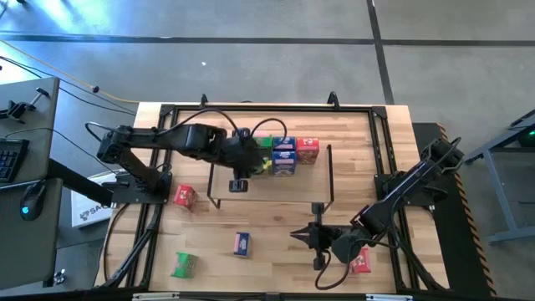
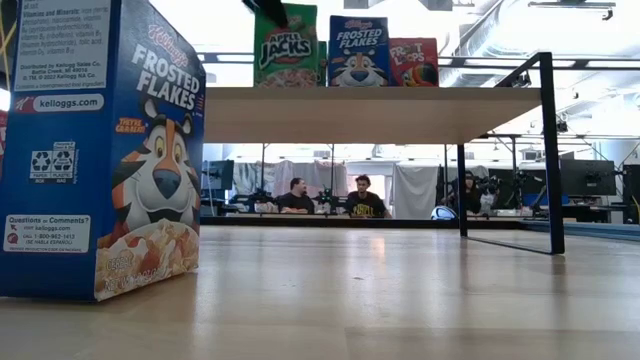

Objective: Stack cereal on shelf
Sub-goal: Put the top green cereal box on the shelf aligned with the other green cereal box

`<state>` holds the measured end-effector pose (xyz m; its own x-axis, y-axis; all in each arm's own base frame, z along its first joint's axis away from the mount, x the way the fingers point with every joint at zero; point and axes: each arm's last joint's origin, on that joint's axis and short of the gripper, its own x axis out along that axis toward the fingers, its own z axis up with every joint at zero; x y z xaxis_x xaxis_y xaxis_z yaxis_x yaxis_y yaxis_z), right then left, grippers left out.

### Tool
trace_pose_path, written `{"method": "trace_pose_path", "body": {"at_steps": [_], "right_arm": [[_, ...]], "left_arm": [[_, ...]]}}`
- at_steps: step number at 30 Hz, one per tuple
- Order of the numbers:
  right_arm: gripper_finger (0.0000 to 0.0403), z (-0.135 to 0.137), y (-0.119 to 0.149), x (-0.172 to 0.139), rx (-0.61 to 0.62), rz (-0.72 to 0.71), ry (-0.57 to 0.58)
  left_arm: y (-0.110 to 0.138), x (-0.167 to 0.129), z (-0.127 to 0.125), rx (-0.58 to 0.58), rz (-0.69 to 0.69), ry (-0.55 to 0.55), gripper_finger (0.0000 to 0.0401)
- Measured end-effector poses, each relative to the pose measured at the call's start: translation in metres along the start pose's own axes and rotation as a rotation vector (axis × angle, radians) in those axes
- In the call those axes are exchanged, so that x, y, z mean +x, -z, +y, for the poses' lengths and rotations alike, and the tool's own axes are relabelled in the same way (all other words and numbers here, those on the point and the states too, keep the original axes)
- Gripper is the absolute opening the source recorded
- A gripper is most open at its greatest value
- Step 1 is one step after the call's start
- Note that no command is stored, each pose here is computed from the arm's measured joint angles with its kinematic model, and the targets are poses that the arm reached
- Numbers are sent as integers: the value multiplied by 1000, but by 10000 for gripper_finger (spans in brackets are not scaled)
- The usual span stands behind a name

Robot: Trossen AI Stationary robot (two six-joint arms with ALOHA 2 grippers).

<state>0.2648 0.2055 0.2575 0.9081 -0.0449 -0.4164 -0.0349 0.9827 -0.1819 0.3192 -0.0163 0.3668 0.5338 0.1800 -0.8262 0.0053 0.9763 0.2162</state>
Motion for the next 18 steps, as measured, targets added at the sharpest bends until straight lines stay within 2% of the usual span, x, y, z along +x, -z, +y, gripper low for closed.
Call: {"method": "trace_pose_path", "body": {"at_steps": [6, 12, 18], "right_arm": [[4, 0, 0, 0, 0, 0, 0], [4, 0, 0, 0, 0, 1, -3], [4, 0, 0, 0, 0, 1, -3]], "left_arm": [[-5, 1, 3, -15, -51, -5, 177], [-4, 1, 3, -6, -43, -8, 210], [-4, 1, 4, 5, -38, -61, 224]]}}
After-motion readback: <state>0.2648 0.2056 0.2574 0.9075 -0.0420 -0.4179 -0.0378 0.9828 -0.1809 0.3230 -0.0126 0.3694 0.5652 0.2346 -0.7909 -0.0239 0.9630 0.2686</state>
